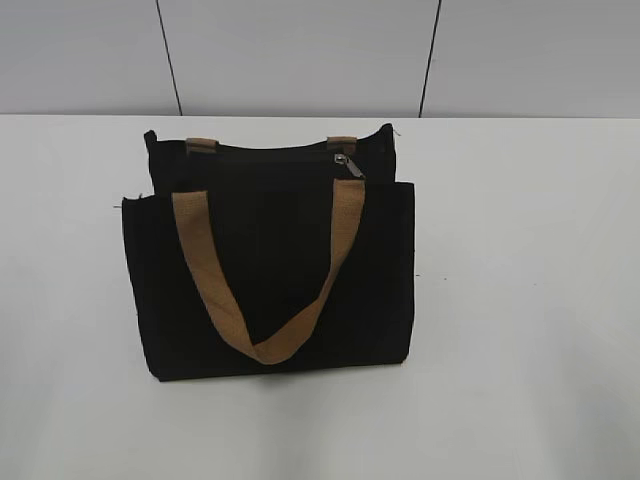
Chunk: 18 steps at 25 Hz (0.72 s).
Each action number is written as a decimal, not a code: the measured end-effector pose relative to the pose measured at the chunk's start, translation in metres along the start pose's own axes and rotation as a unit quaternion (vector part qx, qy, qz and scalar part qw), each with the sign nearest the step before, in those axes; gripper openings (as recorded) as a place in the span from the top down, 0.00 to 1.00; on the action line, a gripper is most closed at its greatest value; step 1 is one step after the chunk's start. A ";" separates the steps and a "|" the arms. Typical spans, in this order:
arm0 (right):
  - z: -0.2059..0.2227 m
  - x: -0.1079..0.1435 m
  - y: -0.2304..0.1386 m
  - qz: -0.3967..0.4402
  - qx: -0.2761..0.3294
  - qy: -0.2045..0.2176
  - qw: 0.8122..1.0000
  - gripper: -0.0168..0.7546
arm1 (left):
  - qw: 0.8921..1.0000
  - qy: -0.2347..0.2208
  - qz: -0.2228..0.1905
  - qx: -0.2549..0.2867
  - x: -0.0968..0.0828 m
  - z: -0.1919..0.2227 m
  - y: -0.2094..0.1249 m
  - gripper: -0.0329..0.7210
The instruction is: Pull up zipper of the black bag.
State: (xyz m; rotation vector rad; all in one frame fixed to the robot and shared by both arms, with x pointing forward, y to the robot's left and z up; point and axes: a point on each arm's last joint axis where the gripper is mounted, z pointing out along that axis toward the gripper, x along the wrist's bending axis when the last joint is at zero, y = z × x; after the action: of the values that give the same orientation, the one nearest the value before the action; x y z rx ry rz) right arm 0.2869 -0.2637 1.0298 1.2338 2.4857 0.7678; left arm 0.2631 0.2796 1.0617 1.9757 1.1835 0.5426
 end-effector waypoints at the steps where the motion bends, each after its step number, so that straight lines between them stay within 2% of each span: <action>1: 0.000 0.000 0.000 0.004 0.000 -0.002 1.000 0.22 | 1.000 0.005 -0.003 -0.002 0.000 0.000 0.000 0.30; 4: -0.002 -0.003 -0.001 0.030 -0.008 -0.018 0.999 0.22 | 0.999 0.027 -0.017 -0.016 0.001 -0.004 -0.002 0.30; 9: -0.015 -0.005 -0.010 0.094 -0.066 -0.066 0.991 0.22 | 0.993 0.091 -0.054 -0.053 0.001 -0.013 -0.008 0.30; 14: -0.028 -0.001 -0.022 0.142 -0.130 -0.134 0.972 0.22 | 0.983 0.142 -0.078 -0.086 -0.003 -0.021 -0.014 0.31; 18: -0.036 0.007 -0.031 0.157 -0.176 -0.177 0.955 0.22 | 0.978 0.158 -0.079 -0.107 -0.007 -0.026 -0.018 0.31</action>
State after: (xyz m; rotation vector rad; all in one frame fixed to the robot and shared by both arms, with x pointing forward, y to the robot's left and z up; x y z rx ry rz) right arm 0.2465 -0.2862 1.0423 1.4911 1.7997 0.9208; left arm 0.2324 0.2889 1.0642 1.6362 1.3970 0.8844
